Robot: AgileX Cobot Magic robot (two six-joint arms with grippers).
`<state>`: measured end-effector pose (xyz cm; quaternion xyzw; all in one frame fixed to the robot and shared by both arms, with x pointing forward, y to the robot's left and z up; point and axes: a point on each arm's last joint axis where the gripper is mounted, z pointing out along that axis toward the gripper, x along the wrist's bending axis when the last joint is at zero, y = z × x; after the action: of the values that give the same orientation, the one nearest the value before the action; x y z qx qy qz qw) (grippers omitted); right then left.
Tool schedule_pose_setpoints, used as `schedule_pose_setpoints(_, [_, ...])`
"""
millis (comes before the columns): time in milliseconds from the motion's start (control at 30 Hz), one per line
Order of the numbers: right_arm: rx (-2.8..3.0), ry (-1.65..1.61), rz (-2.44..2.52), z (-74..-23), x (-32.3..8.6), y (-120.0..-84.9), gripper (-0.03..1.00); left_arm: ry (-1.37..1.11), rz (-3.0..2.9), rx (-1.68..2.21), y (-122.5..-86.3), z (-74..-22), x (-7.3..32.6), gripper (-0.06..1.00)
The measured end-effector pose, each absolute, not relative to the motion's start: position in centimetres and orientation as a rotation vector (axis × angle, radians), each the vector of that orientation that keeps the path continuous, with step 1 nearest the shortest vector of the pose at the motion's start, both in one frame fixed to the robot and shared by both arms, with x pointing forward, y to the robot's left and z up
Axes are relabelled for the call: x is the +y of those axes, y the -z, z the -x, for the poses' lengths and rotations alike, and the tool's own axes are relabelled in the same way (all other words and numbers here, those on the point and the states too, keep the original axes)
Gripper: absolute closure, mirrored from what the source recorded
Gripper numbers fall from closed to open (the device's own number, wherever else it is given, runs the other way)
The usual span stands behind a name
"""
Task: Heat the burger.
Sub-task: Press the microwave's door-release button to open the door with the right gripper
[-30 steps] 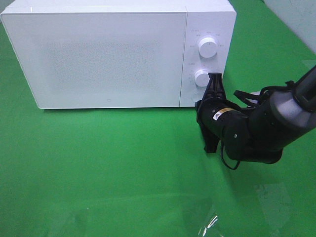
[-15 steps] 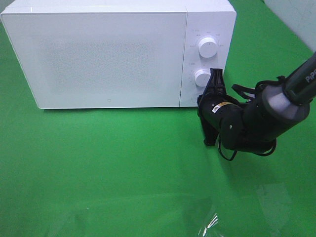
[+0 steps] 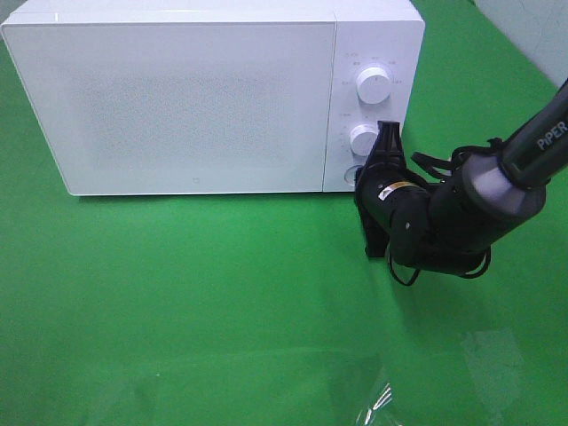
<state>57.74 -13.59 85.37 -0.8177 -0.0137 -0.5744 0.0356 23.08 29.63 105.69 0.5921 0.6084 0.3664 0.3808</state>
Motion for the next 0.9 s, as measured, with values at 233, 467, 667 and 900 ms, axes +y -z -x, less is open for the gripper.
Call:
schedule_pose_setpoints(233, [-0.032, 1.779, 2.511, -57.9, -13.2, -85.5, 0.96, -0.935, -1.511, 1.553, -105.7, -23.1, 29.6, -0.04])
schedule_pose_setpoints(467, [-0.017, 1.797, 2.507, -58.0, -13.2, -85.6, 0.96, -0.935, -1.511, 1.553, -105.7, -23.1, 29.6, -0.04])
schedule_pose_setpoints(667, [-0.026, 1.81, 2.518, -58.2, -13.0, -85.6, 0.96, -0.935, -1.511, 1.553, -105.7, -23.1, 29.6, -0.04])
schedule_pose_setpoints(900, [-0.002, 1.844, 2.517, -58.8, -12.5, -84.9, 0.96, -0.935, -1.511, 1.553, -105.7, -23.1, 29.6, -0.04])
